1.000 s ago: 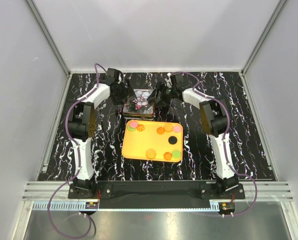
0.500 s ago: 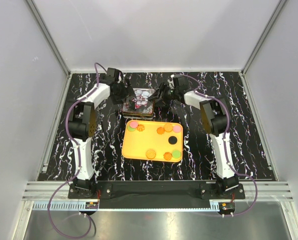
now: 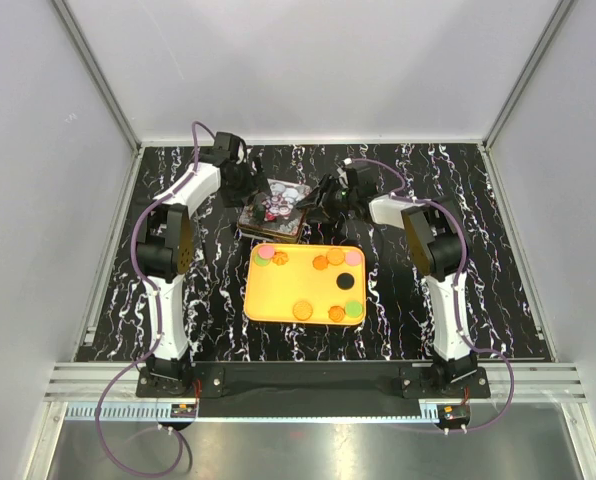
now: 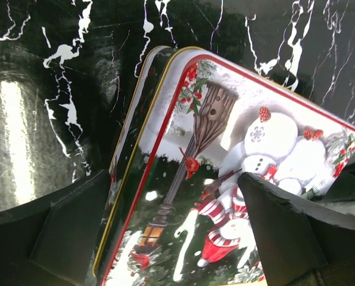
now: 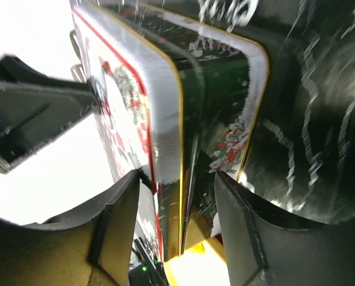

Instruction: Pack the cookies

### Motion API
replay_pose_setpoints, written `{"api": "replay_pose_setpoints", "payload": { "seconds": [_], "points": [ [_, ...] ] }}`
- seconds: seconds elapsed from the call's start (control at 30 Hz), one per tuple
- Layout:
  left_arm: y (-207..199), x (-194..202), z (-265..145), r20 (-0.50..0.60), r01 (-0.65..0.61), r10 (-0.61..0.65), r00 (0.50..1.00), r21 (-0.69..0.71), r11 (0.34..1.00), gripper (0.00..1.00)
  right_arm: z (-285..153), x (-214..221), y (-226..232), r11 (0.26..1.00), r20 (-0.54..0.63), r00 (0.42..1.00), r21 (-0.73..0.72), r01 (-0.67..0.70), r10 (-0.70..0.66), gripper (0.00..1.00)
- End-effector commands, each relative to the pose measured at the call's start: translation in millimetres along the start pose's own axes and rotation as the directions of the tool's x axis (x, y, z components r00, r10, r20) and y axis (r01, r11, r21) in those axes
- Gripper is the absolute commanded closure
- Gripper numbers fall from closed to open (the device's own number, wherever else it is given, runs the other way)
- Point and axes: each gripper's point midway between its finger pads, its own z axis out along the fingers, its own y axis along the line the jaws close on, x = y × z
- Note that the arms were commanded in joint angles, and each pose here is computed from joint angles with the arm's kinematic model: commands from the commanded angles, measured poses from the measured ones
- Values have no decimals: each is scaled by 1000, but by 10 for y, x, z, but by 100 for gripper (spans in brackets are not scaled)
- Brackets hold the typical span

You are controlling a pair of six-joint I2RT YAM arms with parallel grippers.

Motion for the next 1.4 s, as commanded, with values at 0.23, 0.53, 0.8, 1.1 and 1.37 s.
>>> {"api": "replay_pose_setpoints", "payload": {
  "seconds": [0.23,0.53,0.8,1.1,1.37],
  "points": [
    [-46,-170,-115,16,-131,131,991,-14,991,1,-234,156,330,985,15,986,33,167,-167,38],
    [9,-183,-154,14,-173,174,985,-38,984,1,-369,-215,479,961,82,957,41,275,-277,19],
    [11,-158,-113,1,-181,181,984,-33,983,1,-169,-507,283,962,89,958,40,270,-273,19],
    [10,-125,-64,-10,-175,175,985,-23,984,1,25,-431,70,967,49,966,38,252,-254,23],
    [-27,-69,-30,-14,-171,170,985,-11,985,1,65,-316,2,978,42,977,15,209,-210,33]
  ]
}}
